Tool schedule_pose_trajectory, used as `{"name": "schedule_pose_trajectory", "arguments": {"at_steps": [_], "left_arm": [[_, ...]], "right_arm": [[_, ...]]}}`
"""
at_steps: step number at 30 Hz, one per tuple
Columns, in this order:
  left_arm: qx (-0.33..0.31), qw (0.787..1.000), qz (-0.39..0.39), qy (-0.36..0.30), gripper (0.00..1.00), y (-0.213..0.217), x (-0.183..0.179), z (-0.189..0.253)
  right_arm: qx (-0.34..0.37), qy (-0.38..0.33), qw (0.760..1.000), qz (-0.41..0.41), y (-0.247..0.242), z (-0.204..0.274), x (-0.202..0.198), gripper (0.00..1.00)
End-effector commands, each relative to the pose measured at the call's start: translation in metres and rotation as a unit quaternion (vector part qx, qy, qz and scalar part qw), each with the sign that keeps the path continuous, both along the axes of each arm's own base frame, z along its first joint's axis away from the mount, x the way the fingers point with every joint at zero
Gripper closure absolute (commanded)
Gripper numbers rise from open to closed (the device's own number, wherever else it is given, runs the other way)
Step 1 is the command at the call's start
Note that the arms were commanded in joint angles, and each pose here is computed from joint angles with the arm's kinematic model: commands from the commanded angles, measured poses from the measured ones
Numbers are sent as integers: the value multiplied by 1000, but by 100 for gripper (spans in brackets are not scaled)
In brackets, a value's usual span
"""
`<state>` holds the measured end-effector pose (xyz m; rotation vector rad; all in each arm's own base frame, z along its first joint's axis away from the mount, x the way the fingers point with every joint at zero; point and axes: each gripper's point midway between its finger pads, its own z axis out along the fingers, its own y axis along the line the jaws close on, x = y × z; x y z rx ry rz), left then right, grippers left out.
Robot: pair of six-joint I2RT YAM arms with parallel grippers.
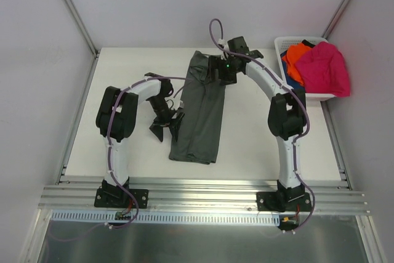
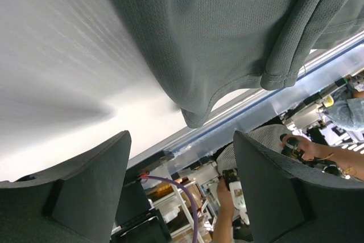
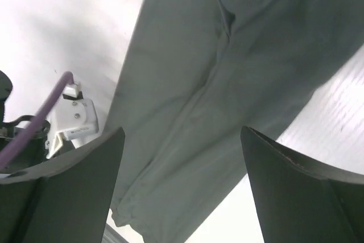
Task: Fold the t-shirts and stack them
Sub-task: Fold the tshirt
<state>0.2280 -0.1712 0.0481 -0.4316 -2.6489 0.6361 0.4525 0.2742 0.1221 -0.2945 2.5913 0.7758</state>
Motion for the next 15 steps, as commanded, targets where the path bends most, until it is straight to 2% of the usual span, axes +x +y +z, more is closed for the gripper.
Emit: {"name": "schedule_pose_trajectory", "arguments": {"at_steps": [1, 8, 15], "left_arm": [[3, 999, -6, -40, 26, 8, 13, 20], [28, 981, 13, -192, 23, 30, 76, 68], [30, 957, 40, -284, 23, 52, 89, 118]], "right_arm": [[24, -37, 999, 23, 19, 15, 21, 12], [59, -32, 997, 37, 51, -12, 45, 11], [71, -6, 997, 40, 71, -47, 48, 11]]}}
